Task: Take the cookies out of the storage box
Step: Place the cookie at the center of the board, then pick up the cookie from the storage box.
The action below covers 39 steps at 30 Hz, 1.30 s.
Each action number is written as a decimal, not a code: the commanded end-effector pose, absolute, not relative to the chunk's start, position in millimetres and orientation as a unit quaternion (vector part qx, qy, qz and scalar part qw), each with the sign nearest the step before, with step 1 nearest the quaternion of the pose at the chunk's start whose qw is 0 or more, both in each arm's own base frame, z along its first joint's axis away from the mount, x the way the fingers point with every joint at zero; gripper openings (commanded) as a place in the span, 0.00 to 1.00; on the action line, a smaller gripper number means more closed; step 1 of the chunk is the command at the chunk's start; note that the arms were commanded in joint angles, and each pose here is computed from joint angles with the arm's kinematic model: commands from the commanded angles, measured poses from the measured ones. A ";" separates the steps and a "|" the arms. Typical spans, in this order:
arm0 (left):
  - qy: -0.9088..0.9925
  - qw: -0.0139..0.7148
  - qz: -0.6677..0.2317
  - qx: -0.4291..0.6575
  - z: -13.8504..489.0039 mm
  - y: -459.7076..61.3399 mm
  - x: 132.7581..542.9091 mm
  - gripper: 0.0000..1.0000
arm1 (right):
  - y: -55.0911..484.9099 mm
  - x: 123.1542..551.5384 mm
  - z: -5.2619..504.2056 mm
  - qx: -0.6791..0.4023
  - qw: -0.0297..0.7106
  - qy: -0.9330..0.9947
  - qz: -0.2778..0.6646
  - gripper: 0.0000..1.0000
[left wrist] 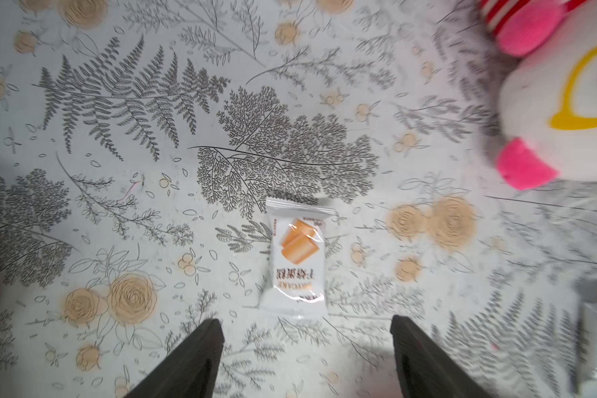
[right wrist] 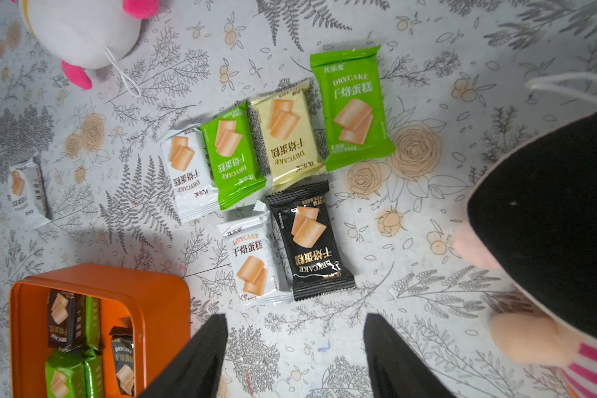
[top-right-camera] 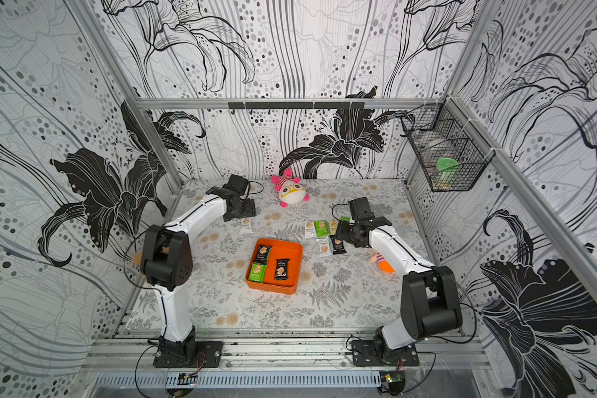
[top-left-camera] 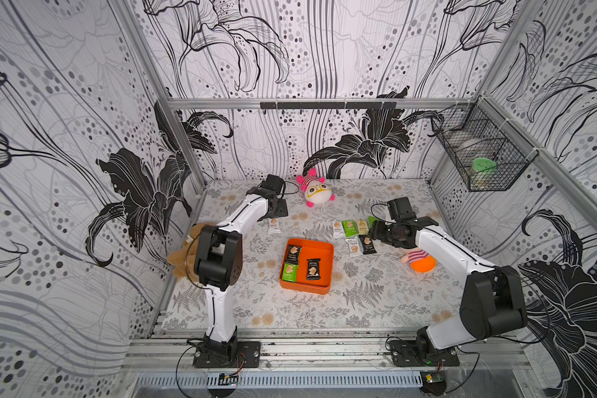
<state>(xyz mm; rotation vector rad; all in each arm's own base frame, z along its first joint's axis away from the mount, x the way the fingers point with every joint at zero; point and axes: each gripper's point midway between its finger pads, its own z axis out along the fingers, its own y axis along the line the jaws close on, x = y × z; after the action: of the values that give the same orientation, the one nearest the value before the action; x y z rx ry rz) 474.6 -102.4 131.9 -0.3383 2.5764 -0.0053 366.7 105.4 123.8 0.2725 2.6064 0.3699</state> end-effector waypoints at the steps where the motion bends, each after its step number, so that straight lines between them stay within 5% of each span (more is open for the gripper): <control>1: 0.950 0.281 -0.036 -0.129 143.2 -139.4 449.9 0.81 | 108.3 359.8 127.3 0.085 0.251 0.952 0.153 0.69; 15: 0.954 0.258 -0.124 -0.089 123.6 -268.4 344.2 0.82 | 112.6 331.2 123.7 0.058 0.249 0.950 0.179 0.69; 39: 0.979 0.185 -0.064 -0.050 35.8 -273.4 311.7 0.74 | 101.9 310.6 120.7 0.040 0.239 0.958 0.151 0.70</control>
<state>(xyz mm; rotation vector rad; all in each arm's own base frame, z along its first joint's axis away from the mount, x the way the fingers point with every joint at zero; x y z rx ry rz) 309.8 -268.4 41.9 -0.1528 2.7638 -0.1797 318.4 108.0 126.6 0.1180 2.5951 0.4510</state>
